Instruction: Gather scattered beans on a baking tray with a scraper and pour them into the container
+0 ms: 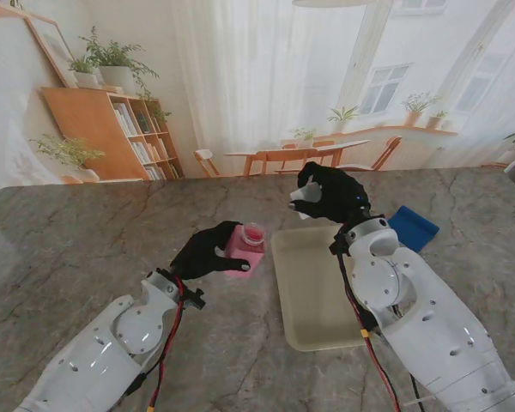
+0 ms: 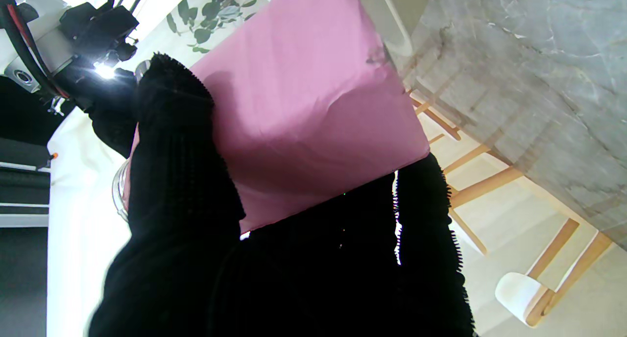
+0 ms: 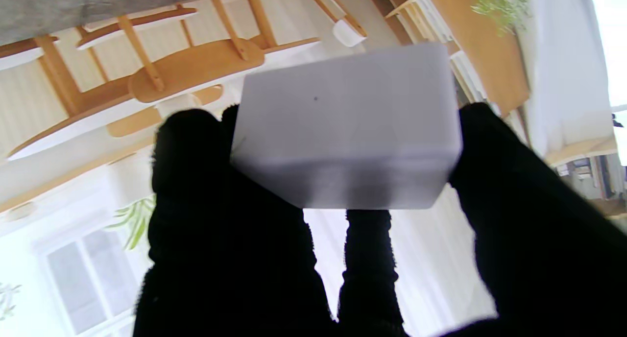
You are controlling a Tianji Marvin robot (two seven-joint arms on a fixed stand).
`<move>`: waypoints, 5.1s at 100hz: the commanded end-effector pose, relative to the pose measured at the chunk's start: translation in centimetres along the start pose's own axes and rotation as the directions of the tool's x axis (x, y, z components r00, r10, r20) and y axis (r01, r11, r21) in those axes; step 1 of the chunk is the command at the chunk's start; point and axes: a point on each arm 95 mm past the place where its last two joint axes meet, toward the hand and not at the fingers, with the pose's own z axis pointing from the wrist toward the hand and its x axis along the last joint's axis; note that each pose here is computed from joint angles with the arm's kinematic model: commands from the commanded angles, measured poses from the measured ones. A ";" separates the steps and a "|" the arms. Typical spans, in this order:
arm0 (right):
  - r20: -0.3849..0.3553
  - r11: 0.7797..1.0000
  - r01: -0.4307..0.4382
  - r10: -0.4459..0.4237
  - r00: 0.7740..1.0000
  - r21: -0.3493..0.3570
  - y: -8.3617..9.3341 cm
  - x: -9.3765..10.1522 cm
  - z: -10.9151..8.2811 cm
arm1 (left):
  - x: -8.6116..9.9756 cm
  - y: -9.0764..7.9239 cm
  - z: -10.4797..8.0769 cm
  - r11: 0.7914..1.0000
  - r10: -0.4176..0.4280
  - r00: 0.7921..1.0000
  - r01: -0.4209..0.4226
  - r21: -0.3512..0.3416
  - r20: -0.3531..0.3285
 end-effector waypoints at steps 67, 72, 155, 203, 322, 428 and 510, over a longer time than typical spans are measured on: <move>-0.176 0.983 -0.169 0.178 0.968 0.064 -2.9 5.2 -0.2 | 0.6 0.0 0.3 1.000 0.027 0.999 -0.027 -0.010 -0.033; -0.186 0.983 -0.170 0.180 0.966 0.069 -3.0 5.4 -0.2 | 0.6 0.0 0.3 0.999 0.033 0.999 -0.034 -0.013 -0.034; -0.333 0.983 -0.106 0.151 0.931 0.151 -3.6 6.2 -1.4 | 0.4 -0.3 0.1 0.998 0.058 0.998 -0.058 -0.013 -0.019; -0.433 0.984 -0.017 0.093 0.897 0.177 -3.8 6.5 -0.8 | 0.7 -0.4 0.1 0.998 0.055 0.998 -0.055 0.010 -0.035; -0.525 0.952 0.200 -0.051 0.849 0.232 -4.1 7.8 0.4 | 0.7 -0.7 -0.2 0.998 0.019 1.000 -0.019 0.053 -0.002; -0.420 0.898 0.325 -0.184 0.889 0.295 -0.2 6.4 -1.1 | 0.3 -1.1 -0.6 0.998 0.032 0.999 -0.033 0.062 0.008; -0.342 0.940 0.232 -0.138 0.930 0.251 -3.4 8.6 1.0 | 0.4 -0.9 -0.5 0.998 0.025 1.000 -0.025 0.062 0.004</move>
